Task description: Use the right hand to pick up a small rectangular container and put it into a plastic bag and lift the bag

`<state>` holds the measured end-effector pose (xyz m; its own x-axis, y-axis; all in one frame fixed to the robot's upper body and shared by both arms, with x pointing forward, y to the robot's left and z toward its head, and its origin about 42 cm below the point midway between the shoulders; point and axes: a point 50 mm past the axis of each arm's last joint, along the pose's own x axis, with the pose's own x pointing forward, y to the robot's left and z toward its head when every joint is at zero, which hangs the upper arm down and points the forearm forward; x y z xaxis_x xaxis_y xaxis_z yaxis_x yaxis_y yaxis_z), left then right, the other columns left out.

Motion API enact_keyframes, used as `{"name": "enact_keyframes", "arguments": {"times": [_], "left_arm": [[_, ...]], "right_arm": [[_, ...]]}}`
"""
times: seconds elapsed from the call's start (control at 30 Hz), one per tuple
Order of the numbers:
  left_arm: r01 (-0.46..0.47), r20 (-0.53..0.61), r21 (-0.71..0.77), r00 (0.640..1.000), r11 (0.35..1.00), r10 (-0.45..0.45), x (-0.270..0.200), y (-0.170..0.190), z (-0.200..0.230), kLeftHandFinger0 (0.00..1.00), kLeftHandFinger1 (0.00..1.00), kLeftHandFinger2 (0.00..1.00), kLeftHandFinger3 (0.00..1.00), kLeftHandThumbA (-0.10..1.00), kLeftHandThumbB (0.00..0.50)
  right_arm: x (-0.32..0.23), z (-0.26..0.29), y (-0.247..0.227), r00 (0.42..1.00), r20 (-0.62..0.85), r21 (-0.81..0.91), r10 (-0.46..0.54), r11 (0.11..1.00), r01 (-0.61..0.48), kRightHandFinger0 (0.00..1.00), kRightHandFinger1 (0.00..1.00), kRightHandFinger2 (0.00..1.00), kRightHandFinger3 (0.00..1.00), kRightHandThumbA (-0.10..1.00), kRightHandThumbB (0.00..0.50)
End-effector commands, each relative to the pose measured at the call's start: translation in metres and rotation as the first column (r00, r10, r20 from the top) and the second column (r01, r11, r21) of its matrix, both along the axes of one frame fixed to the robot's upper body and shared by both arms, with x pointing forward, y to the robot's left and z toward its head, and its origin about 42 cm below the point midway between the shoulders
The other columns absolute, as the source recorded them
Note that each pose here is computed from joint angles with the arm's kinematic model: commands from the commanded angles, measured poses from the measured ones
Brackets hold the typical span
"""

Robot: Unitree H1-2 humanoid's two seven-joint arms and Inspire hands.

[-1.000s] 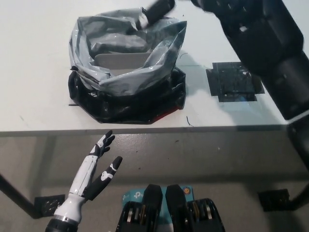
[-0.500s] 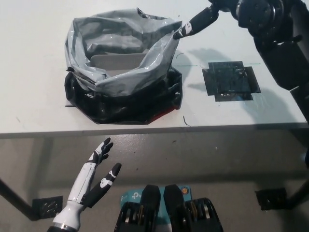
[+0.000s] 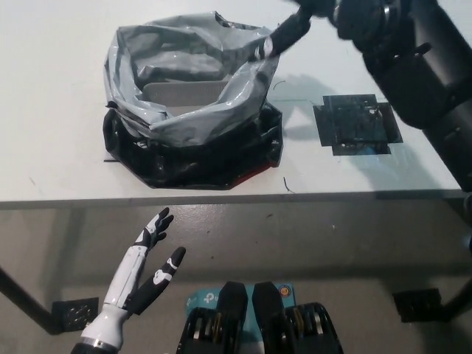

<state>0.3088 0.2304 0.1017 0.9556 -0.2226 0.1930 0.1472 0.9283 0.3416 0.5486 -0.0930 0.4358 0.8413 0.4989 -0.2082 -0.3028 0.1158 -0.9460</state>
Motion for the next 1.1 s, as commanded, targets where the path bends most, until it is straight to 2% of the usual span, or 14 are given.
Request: {"name": "enact_keyframes", "arguments": {"times": [0.0,0.1,0.23,0.4,0.57,0.63,0.7,0.77,0.83,0.97,1.0,1.07], "left_arm": [[0.008,0.047,0.006,0.999,1.000,-0.009,0.004,0.003,0.013,1.00,1.00,1.00,1.00,0.81,0.228],[0.009,0.046,0.002,0.999,1.000,-0.009,0.003,0.002,0.009,1.00,1.00,1.00,1.00,0.81,0.236],[0.002,0.040,-0.008,0.999,1.000,-0.002,0.001,0.002,0.009,1.00,1.00,1.00,1.00,0.80,0.243],[0.005,0.041,-0.007,0.999,1.000,-0.005,0.002,-0.001,0.009,1.00,1.00,1.00,1.00,0.81,0.237],[0.000,0.047,-0.001,0.999,1.000,0.000,0.002,0.001,0.011,1.00,1.00,1.00,1.00,0.82,0.241],[-0.002,0.054,0.003,0.999,1.000,0.001,0.005,0.004,0.014,1.00,1.00,1.00,1.00,0.82,0.242],[-0.001,0.049,0.002,0.999,1.000,0.001,0.004,0.003,0.012,1.00,1.00,1.00,1.00,0.82,0.241],[0.006,0.045,-0.001,0.999,1.000,-0.006,0.002,0.001,0.008,1.00,1.00,1.00,1.00,0.81,0.234],[0.003,0.047,0.007,0.999,1.000,-0.003,0.000,0.000,0.006,1.00,1.00,1.00,1.00,0.81,0.241],[0.003,0.039,0.001,0.999,1.000,-0.003,-0.003,0.002,0.004,1.00,1.00,1.00,1.00,0.80,0.252],[0.005,0.040,0.003,0.999,1.000,-0.005,-0.003,0.002,0.006,1.00,1.00,1.00,1.00,0.80,0.252],[0.007,0.040,0.008,0.999,1.000,-0.007,-0.002,0.000,0.008,1.00,1.00,1.00,1.00,0.79,0.242]], "right_arm": [[-0.016,0.037,0.011,0.995,0.061,-0.092,0.082,0.993,-0.077,1.00,1.00,1.00,1.00,0.94,0.500],[-0.017,0.038,0.012,0.994,0.082,-0.102,0.070,0.993,-0.061,1.00,1.00,1.00,1.00,1.00,0.500],[-0.009,0.041,0.010,0.996,0.085,-0.025,0.042,0.999,-0.040,1.00,1.00,1.00,1.00,1.00,0.500],[0.003,0.042,0.007,0.994,0.106,0.046,-0.040,0.998,0.035,1.00,1.00,1.00,1.00,1.00,0.500],[0.009,0.052,0.007,0.990,0.111,0.092,-0.091,0.992,0.081,1.00,1.00,1.00,1.00,0.93,0.500],[0.010,0.061,0.006,0.986,0.136,0.117,-0.099,0.990,0.083,1.00,1.00,1.00,1.00,1.00,0.500],[0.009,0.066,0.005,0.980,0.145,0.165,-0.137,0.980,0.113,1.00,1.00,1.00,1.00,1.00,0.500],[0.010,0.070,-0.001,0.963,0.145,0.391,-0.229,0.907,0.157,1.00,1.00,1.00,1.00,1.00,0.489],[0.013,0.066,-0.003,0.953,0.134,0.503,-0.273,0.847,0.172,1.00,1.00,1.00,1.00,1.00,0.479],[0.023,0.051,-0.003,0.942,0.081,0.587,-0.327,0.779,0.220,1.00,1.00,1.00,1.00,0.99,0.469],[0.025,0.048,-0.003,0.940,0.066,0.588,-0.335,0.774,0.234,1.00,1.00,1.00,1.00,0.98,0.482],[0.030,0.043,-0.006,0.938,0.042,0.586,-0.344,0.769,0.256,1.00,1.00,1.00,1.00,0.97,0.478]]}}
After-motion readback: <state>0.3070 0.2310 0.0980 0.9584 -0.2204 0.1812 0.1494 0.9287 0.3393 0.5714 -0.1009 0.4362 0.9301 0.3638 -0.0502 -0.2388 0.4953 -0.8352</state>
